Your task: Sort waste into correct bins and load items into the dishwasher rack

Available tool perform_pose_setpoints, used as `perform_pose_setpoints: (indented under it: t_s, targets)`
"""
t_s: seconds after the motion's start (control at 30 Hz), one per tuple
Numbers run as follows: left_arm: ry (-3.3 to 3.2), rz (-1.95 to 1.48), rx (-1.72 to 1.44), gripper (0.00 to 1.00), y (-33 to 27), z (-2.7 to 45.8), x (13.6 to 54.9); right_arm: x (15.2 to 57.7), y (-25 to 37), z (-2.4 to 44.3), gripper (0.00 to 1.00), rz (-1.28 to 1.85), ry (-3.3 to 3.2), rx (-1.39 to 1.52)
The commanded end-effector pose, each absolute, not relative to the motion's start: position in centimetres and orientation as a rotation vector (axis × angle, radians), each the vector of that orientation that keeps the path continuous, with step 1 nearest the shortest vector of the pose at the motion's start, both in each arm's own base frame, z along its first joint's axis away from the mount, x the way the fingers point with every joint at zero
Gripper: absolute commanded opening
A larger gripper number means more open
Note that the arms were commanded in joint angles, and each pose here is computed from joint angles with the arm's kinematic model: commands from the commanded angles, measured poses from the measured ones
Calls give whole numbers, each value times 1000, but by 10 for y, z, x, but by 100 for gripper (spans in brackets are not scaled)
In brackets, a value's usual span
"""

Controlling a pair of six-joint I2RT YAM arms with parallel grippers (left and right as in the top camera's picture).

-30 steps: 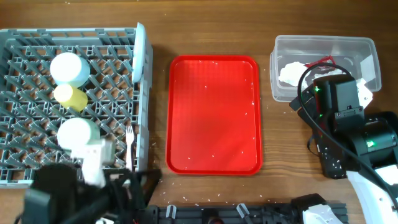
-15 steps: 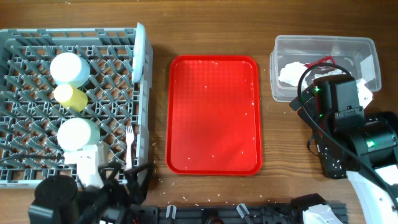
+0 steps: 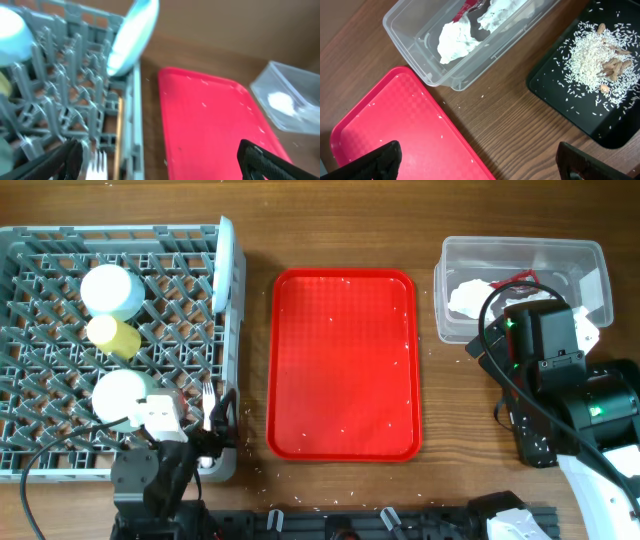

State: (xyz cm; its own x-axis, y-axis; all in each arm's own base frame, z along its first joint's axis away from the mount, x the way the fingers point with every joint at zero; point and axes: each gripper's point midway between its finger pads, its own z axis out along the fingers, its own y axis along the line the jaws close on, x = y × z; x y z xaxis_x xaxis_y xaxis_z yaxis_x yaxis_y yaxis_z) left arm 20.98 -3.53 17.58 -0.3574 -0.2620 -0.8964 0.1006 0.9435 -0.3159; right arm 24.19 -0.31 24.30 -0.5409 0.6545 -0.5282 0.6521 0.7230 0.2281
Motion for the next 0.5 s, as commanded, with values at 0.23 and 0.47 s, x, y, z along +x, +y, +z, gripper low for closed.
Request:
perform_pose_setpoints:
  t_s: [0.23, 0.47]
  targets:
    - [1686, -230, -95, 100, -14, 158, 241, 243, -7, 246, 100, -15, 2305, 999]
    - [1597, -136, 13, 100, -12, 169, 246, 243, -7, 246, 100, -14, 2304, 999]
